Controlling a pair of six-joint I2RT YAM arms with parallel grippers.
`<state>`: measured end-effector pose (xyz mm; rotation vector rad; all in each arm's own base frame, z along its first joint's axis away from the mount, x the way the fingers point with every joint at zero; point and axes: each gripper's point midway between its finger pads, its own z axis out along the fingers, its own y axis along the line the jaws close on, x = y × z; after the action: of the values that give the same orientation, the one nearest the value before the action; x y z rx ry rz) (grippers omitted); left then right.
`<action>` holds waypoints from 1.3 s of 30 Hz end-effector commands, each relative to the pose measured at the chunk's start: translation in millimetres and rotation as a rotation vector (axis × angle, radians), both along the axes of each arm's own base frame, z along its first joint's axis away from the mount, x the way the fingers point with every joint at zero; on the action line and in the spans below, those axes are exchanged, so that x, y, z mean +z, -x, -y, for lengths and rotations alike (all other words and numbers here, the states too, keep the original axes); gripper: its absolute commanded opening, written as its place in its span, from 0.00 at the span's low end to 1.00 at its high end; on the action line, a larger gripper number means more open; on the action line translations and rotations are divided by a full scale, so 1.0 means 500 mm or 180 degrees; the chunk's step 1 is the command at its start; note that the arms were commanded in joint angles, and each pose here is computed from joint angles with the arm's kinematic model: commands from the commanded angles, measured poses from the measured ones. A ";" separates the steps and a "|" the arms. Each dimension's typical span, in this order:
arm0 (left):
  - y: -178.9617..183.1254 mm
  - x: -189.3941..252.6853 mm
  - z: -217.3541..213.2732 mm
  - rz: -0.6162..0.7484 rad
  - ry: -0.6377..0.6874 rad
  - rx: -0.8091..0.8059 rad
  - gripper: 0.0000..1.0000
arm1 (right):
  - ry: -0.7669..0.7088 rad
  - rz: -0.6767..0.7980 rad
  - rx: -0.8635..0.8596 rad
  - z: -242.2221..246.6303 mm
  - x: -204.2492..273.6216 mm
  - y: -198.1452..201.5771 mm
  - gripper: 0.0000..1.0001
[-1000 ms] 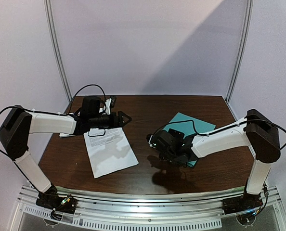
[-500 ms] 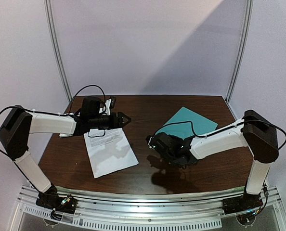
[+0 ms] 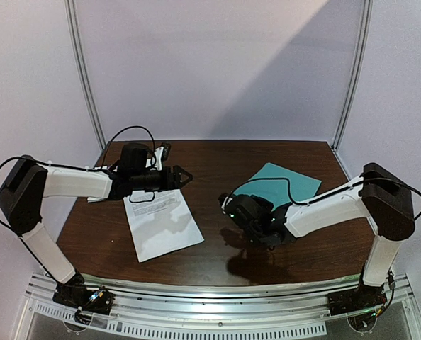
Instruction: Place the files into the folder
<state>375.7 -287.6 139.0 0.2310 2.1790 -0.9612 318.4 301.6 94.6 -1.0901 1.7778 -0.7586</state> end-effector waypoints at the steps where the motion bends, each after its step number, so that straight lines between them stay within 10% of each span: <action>1: 0.011 0.011 0.001 0.0098 0.0001 -0.0001 0.76 | -0.0416 0.0506 -0.0173 0.012 0.086 -0.008 0.00; 39: 0.042 0.023 -0.005 0.0232 0.0008 -0.0102 0.75 | -0.2737 0.0971 0.0242 0.045 0.260 0.070 0.00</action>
<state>362.5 -272.9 145.6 0.2299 2.1431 -0.9204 297.7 292.3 215.8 -0.5265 1.5609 -0.2138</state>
